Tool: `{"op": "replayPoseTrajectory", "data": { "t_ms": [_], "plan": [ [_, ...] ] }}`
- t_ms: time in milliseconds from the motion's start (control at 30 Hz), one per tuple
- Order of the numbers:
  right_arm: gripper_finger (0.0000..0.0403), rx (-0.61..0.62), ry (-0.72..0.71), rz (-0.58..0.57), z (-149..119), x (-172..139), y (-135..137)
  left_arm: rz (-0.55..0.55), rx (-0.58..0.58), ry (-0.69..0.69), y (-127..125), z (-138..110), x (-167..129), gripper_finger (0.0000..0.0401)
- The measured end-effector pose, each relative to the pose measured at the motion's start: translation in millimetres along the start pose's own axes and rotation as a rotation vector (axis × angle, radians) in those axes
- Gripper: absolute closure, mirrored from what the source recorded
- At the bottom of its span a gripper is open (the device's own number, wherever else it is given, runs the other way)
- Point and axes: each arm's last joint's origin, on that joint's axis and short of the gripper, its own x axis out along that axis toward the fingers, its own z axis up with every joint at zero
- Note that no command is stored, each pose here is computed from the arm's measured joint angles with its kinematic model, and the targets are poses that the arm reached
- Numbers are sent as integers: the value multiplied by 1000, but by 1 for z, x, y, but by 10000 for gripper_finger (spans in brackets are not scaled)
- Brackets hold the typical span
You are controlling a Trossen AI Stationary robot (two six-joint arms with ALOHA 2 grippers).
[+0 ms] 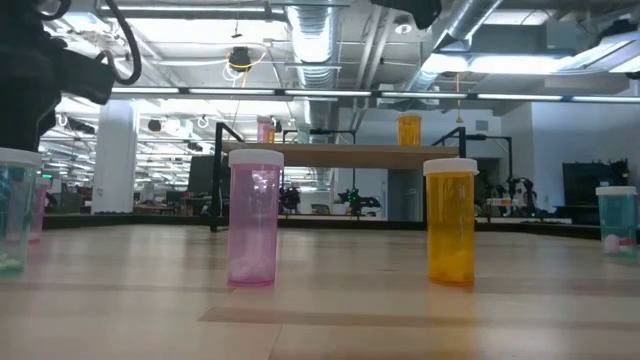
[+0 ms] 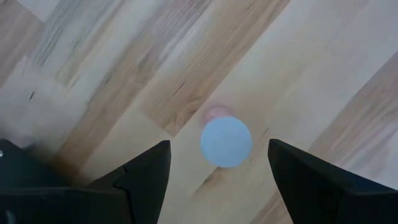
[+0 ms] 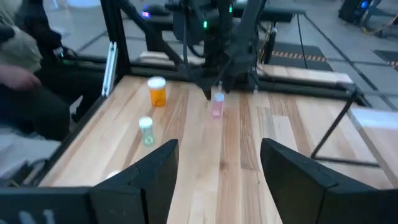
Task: Pick and place medicine bottles onto shelf by color
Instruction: Put the top pink pill bottle on the shelf
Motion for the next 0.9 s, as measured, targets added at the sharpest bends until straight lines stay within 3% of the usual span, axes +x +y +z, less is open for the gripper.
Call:
{"op": "replayPoseTrajectory", "data": {
  "t_ms": [500, 900],
  "plan": [
    [153, 1, 19, -15, -6, 13, -3, 1, -19, -7, 2, 8, 1, 227],
    [153, 2, 17, -15, -6, 13, -3, -10, -20, 10, 2, 7, 1, 234]
  ]
}}
